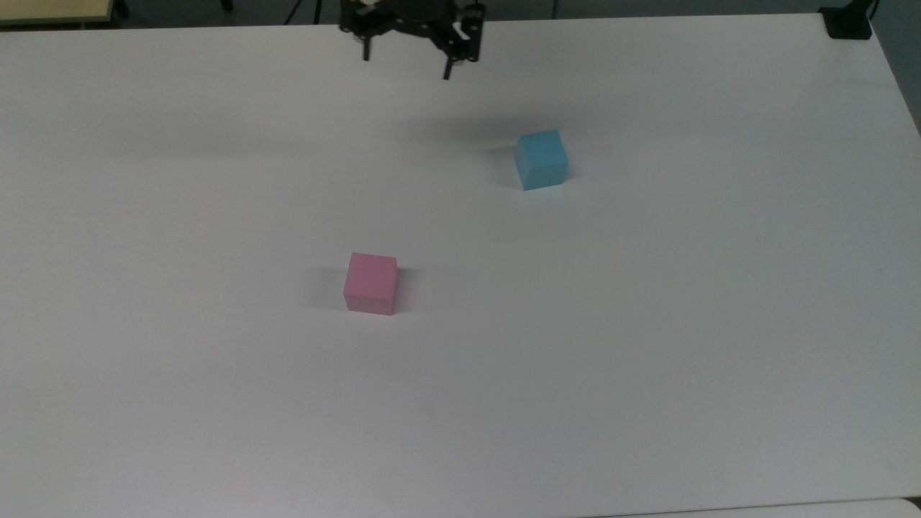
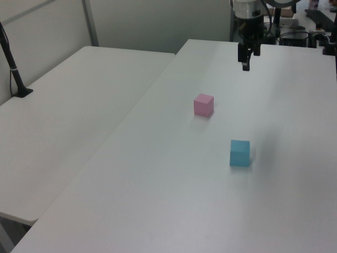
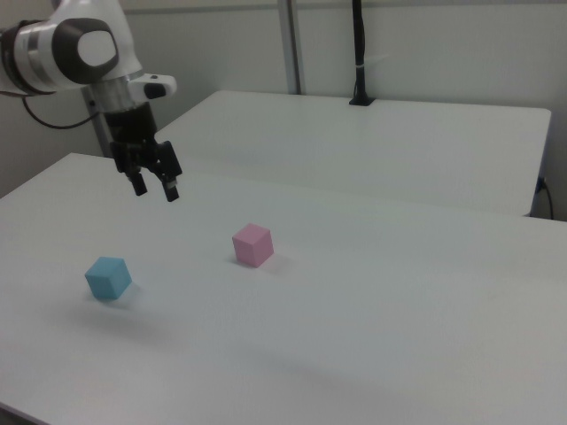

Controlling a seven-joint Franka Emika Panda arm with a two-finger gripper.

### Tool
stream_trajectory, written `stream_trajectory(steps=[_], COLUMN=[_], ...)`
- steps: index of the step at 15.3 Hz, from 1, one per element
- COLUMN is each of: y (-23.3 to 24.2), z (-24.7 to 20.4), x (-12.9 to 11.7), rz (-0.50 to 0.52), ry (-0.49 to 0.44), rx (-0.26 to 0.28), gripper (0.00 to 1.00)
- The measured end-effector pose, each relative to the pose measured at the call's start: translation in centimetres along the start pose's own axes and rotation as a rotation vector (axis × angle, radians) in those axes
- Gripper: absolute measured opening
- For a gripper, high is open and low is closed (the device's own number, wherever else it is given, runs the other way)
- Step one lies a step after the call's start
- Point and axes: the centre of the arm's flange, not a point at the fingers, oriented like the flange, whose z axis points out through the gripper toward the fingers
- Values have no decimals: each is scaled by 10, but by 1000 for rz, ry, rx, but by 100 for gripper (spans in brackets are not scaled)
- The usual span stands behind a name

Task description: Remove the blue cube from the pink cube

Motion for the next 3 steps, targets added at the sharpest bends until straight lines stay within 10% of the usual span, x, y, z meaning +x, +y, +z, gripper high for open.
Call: stream_trajectory(steps=[3], y=[24], z=[6], x=[7], rz=[17], ry=[-11], rx=[-1], gripper=[100])
